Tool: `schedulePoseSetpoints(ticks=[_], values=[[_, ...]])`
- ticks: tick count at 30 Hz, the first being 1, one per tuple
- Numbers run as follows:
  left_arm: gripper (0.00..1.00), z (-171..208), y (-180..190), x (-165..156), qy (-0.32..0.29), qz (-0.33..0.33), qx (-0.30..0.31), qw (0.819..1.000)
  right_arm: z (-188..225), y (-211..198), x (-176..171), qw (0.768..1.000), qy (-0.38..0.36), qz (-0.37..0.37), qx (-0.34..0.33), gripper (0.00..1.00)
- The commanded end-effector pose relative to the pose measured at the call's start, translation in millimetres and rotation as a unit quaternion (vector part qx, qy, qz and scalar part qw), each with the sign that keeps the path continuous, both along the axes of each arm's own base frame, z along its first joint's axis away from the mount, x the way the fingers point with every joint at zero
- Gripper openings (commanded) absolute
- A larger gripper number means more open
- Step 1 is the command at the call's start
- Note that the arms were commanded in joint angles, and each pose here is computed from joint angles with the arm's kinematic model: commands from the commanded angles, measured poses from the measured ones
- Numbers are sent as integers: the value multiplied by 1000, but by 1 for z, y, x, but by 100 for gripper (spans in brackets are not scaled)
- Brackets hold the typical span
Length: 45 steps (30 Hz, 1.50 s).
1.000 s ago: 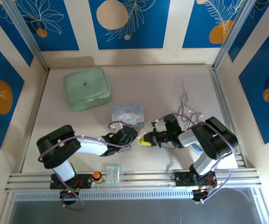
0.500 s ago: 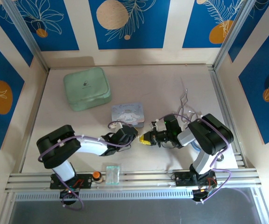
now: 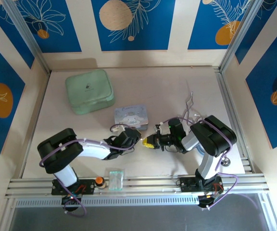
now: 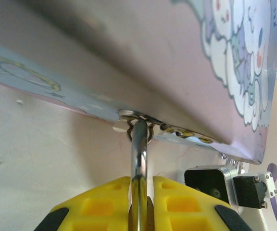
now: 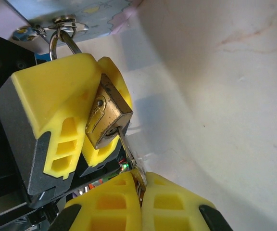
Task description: Unlock the padlock with the key
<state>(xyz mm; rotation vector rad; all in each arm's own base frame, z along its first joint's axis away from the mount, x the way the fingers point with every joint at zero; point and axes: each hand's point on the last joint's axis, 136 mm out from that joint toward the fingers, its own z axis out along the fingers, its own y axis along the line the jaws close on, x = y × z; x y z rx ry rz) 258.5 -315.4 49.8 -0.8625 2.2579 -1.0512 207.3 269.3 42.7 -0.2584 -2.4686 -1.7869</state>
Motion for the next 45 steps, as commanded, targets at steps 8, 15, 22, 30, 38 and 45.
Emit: schedulePoseSetpoints(ticks=[8,15,22,30,38,45], values=[[0,6,-17,-7,21,-23,-36,999,12,6,10,999,-47,-16,20,0],[0,7,-17,-8,24,-23,-33,999,3,6,9,997,-58,-41,-21,0],[0,6,-16,-10,29,-30,-22,999,8,8,15,996,-72,-48,-27,0],[0,2,-13,-12,32,-28,-17,999,17,8,18,992,-92,-75,-39,0],[0,7,-18,-11,25,-33,-31,999,19,4,26,995,-61,-82,1,0],[0,11,-19,-11,22,-37,-33,999,11,8,25,996,-48,-76,22,0]])
